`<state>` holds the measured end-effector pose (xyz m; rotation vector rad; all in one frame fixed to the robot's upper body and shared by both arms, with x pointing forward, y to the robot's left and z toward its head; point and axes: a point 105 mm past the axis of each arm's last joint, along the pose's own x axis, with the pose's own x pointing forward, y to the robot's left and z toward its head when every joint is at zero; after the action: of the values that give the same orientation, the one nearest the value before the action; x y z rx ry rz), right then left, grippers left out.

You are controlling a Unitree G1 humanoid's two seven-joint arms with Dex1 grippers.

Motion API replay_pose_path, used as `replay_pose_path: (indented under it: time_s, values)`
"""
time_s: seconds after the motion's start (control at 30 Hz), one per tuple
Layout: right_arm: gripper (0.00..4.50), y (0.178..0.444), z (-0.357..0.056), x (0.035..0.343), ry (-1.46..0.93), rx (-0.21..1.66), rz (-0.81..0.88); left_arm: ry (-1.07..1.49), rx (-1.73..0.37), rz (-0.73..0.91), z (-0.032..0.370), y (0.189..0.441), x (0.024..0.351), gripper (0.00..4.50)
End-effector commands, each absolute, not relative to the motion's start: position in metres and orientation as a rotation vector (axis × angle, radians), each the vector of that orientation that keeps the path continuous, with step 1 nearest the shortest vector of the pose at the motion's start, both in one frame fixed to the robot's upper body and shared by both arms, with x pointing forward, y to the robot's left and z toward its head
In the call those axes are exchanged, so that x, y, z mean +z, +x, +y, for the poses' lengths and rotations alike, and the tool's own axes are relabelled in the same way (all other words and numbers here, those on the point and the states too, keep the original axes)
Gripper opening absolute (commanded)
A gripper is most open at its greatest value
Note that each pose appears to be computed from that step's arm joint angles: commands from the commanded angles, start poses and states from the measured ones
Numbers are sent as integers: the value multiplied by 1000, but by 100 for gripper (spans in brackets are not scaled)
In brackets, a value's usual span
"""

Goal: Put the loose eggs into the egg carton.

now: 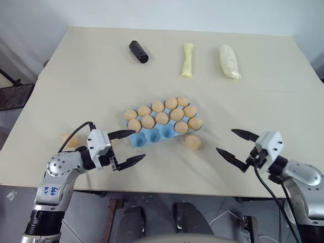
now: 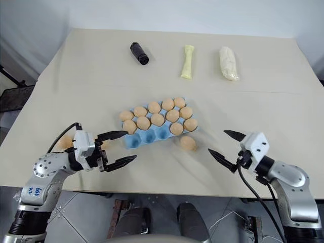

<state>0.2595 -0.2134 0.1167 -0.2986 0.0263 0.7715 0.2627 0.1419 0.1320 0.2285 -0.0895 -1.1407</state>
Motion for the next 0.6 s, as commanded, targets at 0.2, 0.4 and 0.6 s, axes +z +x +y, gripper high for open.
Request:
replay_pose_path:
  time_s: [0.2, 0.4, 0.6]
  values:
    - [449, 266, -185, 115, -393, 884, 41, 240, -1159, -94, 142, 263, 135, 450]
    - [449, 284, -143, 113, -284, 963, 80, 232, -1123, -93, 150, 259, 136, 450]
    - [449, 297, -118, 107, -220, 1030, 107, 234, -1092, -85, 155, 252, 138, 450]
